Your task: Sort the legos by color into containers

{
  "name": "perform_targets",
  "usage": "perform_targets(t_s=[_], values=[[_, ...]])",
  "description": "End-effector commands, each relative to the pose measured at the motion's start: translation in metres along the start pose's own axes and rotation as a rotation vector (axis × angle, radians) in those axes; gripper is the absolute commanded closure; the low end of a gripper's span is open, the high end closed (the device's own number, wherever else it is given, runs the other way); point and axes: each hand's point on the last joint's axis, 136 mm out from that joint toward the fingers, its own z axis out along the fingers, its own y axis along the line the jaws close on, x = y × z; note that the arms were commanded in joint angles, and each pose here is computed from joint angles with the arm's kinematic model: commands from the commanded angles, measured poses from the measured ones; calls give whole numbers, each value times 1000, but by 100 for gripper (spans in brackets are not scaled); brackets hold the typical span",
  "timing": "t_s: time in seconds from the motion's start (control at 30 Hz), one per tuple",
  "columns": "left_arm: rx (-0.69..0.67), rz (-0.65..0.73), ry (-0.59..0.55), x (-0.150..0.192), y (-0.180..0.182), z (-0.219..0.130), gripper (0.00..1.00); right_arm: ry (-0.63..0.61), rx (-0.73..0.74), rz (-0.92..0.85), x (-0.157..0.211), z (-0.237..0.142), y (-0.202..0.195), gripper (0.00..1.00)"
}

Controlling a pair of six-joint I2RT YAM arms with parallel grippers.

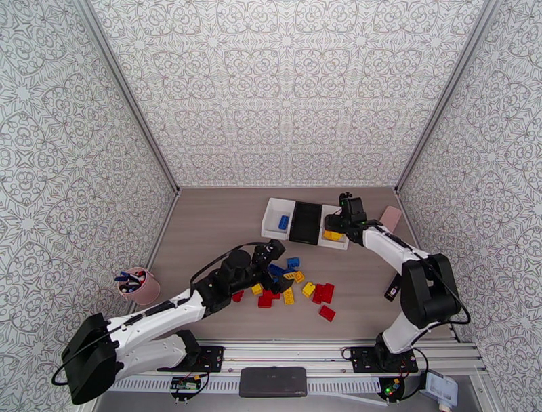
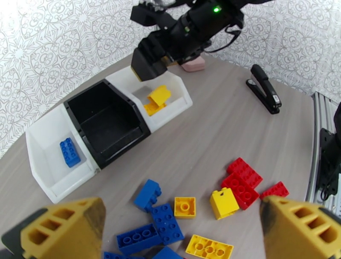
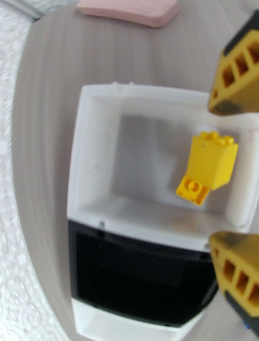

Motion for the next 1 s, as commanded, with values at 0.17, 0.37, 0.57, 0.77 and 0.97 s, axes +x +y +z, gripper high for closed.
perform_targets(t_s=[0.17,0.37,0.57,0.77,0.97], values=[[-278,-104,148,24,45,-30,0,-100,-422,-243,17,-74,66,6],[-491,-322,348,77,77,-66,1,-140,-671,-443,48,-132,116,2],[-552,-503,545,125,84,-87,3,-141,-801,-686,83,-170,159,1],[-562,-630,702,160,84,-95,7,-65,-899,-815,107,-186,192,0],[-550,-692,807,185,81,-93,17,-52,-925,-851,115,-182,207,0]])
